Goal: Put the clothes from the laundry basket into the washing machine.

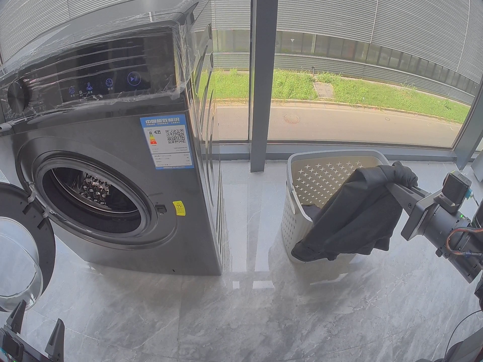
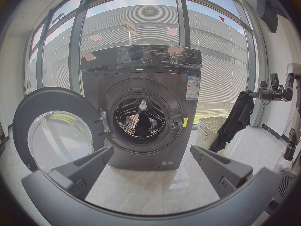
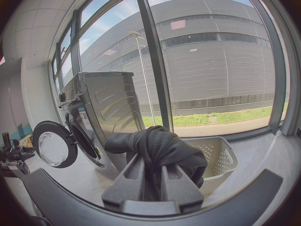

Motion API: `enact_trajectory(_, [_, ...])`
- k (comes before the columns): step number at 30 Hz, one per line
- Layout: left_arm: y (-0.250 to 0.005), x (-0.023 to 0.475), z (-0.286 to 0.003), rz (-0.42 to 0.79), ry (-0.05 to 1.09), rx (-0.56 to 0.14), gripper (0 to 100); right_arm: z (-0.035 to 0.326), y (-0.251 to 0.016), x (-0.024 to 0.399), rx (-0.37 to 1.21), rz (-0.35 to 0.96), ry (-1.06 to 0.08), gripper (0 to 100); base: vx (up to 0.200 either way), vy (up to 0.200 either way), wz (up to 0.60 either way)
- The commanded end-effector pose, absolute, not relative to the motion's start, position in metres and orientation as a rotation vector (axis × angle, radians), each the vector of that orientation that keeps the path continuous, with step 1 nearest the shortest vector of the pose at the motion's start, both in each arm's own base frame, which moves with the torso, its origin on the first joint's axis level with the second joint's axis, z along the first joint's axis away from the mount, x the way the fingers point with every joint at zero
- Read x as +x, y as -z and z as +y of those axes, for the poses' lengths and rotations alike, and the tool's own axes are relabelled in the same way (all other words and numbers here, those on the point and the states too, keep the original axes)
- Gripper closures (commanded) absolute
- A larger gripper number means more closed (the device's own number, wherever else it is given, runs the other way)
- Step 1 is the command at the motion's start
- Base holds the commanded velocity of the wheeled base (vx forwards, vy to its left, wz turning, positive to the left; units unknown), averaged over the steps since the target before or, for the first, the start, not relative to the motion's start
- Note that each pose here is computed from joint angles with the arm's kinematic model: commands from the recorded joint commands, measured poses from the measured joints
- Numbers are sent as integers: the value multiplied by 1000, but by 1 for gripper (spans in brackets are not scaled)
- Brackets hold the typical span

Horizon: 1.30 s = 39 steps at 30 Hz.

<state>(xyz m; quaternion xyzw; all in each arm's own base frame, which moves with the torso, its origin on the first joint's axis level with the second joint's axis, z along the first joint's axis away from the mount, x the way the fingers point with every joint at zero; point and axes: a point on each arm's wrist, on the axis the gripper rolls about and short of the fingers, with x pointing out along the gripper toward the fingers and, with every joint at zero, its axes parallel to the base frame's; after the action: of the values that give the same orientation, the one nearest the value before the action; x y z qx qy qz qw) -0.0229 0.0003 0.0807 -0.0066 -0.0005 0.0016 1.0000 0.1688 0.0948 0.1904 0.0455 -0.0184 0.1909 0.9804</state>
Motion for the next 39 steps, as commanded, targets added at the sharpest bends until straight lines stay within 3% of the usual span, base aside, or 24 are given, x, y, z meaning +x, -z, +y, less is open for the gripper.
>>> enact_trajectory(1, [-76,-23,0,-2,-3,-14,0,95,-189,169,90,-31,-385,100,-200,0,0])
enact_trajectory(14, [-76,-23,0,-2,-3,-14,0,96,-188,170,89,-28,-386,100,-154,0,0])
enact_trajectory(39, [-76,-23,0,-2,-3,-15,0,96,-187,170,87,-20,-389,100,0,200,0])
